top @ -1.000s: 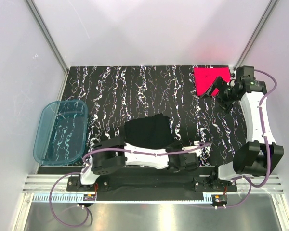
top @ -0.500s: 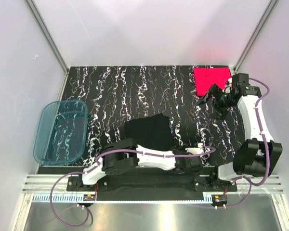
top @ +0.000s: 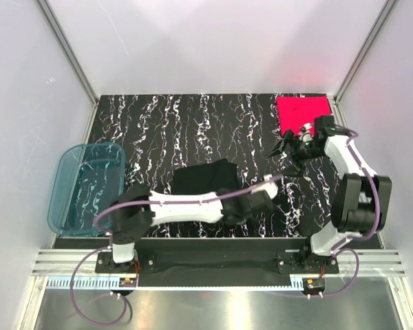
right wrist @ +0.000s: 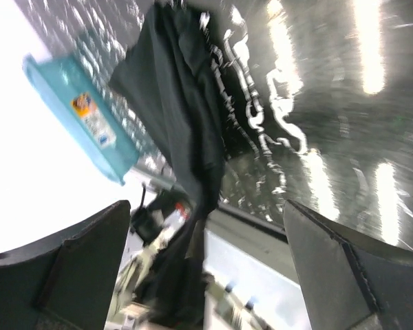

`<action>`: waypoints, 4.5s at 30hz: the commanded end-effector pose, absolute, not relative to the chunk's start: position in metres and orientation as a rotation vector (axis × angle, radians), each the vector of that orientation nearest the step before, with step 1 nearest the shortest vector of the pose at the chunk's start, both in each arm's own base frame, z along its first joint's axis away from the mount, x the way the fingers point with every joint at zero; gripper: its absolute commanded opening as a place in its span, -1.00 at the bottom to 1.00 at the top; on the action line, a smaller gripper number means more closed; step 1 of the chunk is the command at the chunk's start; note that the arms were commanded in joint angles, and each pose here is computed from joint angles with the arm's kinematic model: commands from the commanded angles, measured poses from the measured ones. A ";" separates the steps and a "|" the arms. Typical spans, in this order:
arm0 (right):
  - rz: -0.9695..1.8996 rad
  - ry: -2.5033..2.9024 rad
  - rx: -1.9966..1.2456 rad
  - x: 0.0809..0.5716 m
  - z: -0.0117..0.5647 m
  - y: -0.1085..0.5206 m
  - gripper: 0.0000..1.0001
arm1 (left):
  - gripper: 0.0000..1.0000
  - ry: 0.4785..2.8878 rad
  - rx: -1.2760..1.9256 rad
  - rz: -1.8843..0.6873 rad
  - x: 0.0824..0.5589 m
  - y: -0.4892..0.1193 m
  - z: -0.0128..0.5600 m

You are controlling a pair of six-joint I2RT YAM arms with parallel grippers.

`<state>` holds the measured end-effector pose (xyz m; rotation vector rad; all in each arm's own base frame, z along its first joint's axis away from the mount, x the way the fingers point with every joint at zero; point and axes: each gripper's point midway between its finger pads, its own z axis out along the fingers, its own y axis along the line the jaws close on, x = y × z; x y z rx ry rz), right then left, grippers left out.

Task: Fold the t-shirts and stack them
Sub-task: Fold the tshirt, then neatly place the folded tshirt to the corner

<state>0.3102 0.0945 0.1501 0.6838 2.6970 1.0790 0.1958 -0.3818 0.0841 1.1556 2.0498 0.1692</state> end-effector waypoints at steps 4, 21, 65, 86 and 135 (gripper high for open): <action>1.443 2.696 0.505 0.317 0.134 0.165 0.99 | -1.00 2.071 1.090 0.028 0.201 -0.371 0.120; 1.502 2.875 0.506 0.308 0.053 0.222 0.93 | -1.00 2.073 1.036 0.014 0.211 -0.359 0.139; 0.167 2.608 -0.265 0.451 0.130 0.159 -1.00 | 0.43 2.127 0.339 -0.557 0.158 -0.189 0.273; -0.562 2.183 -0.270 0.579 0.259 0.041 -1.00 | 0.60 2.103 0.623 -0.238 0.188 -0.166 0.253; -0.563 2.049 -0.298 0.568 0.331 0.003 -1.00 | 0.73 2.180 0.610 -0.126 0.203 -0.162 0.233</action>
